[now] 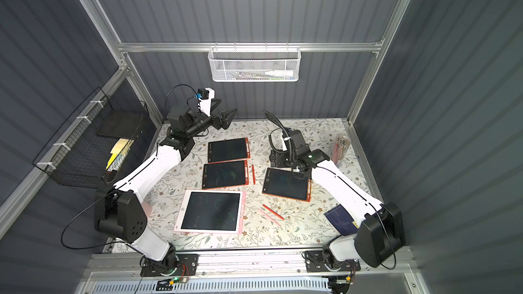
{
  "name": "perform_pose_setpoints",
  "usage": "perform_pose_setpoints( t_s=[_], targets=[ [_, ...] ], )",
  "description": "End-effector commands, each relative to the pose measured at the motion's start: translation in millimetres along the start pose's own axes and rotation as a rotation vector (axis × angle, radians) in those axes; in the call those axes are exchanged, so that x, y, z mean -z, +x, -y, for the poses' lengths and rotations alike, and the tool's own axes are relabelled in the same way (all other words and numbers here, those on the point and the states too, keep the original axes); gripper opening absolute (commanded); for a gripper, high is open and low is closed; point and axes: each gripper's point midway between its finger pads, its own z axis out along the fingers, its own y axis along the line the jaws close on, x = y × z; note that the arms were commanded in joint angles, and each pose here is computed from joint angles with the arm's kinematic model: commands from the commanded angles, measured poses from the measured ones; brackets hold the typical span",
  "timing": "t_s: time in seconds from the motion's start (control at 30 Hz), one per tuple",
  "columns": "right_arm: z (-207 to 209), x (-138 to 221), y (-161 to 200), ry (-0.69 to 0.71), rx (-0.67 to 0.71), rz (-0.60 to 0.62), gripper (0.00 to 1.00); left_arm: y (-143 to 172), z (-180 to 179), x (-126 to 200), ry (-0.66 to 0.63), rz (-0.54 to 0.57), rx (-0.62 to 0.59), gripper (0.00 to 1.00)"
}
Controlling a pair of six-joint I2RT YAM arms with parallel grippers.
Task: Place the stylus back onto the writing tablet
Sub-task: Pick up the stylus from the center of the board.
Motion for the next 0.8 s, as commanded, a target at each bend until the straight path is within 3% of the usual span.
perform_pose_setpoints(
  t_s=[0.0, 0.17, 0.37, 0.57, 0.63, 0.77],
  targets=[
    [-1.9, -6.8, 16.2, 0.04, -0.053, -0.116, 0.67, 13.4, -5.6, 8.2, -0.04, -0.077, -0.048, 0.99],
    [-9.9, -32.9, 22.1, 0.083, -0.027, -0.197, 0.61, 49.5, -9.5, 32.4, -0.127, -0.161, -0.012, 0.99],
    [-18.6, -65.8, 26.9, 0.115, -0.003, -0.276, 0.55, 60.4, -0.7, 75.7, -0.208, -0.164, 0.042, 0.99],
    [-30.2, -94.8, 27.4, 0.143, 0.019, -0.347, 0.51, 98.3, 4.1, 96.6, -0.253, -0.262, 0.197, 1.0],
    [-33.1, -106.5, 28.5, 0.162, 0.031, -0.368, 0.49, 117.5, 4.0, 99.1, -0.276, -0.298, 0.312, 0.99],
    [-36.4, -124.6, 29.3, 0.188, 0.041, -0.396, 0.45, 133.7, 18.8, 98.2, -0.195, -0.315, 0.337, 0.99]
  ],
)
